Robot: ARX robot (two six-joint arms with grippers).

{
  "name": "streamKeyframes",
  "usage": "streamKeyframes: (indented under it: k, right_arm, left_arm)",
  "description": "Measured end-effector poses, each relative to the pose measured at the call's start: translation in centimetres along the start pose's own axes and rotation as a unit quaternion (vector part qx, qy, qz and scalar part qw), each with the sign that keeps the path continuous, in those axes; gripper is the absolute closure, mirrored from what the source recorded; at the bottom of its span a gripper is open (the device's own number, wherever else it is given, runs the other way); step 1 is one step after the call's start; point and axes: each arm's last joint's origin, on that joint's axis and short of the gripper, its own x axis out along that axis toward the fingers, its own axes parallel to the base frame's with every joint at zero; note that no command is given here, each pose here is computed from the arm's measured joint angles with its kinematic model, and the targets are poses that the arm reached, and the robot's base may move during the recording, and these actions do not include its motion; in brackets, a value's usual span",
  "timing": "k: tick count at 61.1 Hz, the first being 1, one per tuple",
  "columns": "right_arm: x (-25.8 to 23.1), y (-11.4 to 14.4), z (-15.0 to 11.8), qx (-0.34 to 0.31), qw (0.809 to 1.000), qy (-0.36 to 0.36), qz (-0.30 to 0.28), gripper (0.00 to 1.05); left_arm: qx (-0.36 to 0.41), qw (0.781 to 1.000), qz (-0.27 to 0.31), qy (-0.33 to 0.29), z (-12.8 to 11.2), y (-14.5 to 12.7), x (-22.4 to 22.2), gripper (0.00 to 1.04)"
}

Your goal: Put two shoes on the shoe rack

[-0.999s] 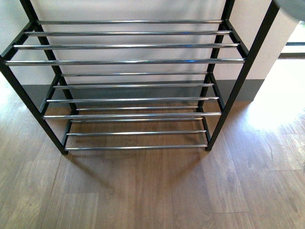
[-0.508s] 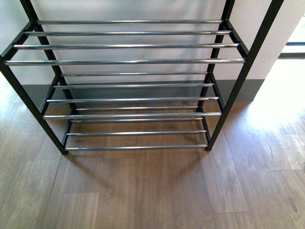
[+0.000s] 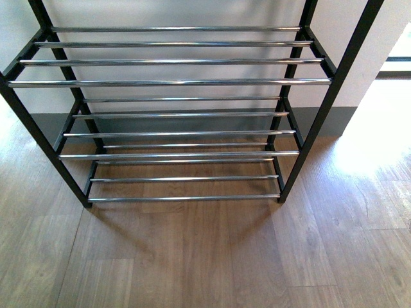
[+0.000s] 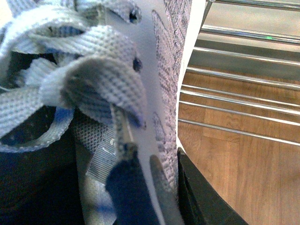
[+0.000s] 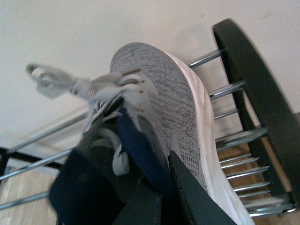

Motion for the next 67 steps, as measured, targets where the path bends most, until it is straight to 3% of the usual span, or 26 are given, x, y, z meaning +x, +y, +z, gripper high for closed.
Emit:
streamKeyframes:
  k: [28,53,62,67]
  right_arm:
    - [2.3,-1.4,1.3,0.007,1.0,-0.007,-0.023,1.02]
    - [-0.9,-1.1,2.2,-0.012,0.998,-0.052,0.035,0.43]
    - [-5.9,-0.8,1.7,-0.048,0.991,-0.077,0.102,0.12]
    - [-8.4,-1.4,0.5,-0.07,0.985,-0.086,0.135,0.09]
  left_arm:
    - [0.0,1.0,0.0,0.0,0.0,0.0,0.0,1.02]
    - [0.0,1.0,0.0,0.0,0.0,0.0,0.0,1.02]
    - [0.0,1.0,0.0,0.0,0.0,0.0,0.0,1.02]
    - [0.0,1.0,0.0,0.0,0.0,0.0,0.0,1.02]
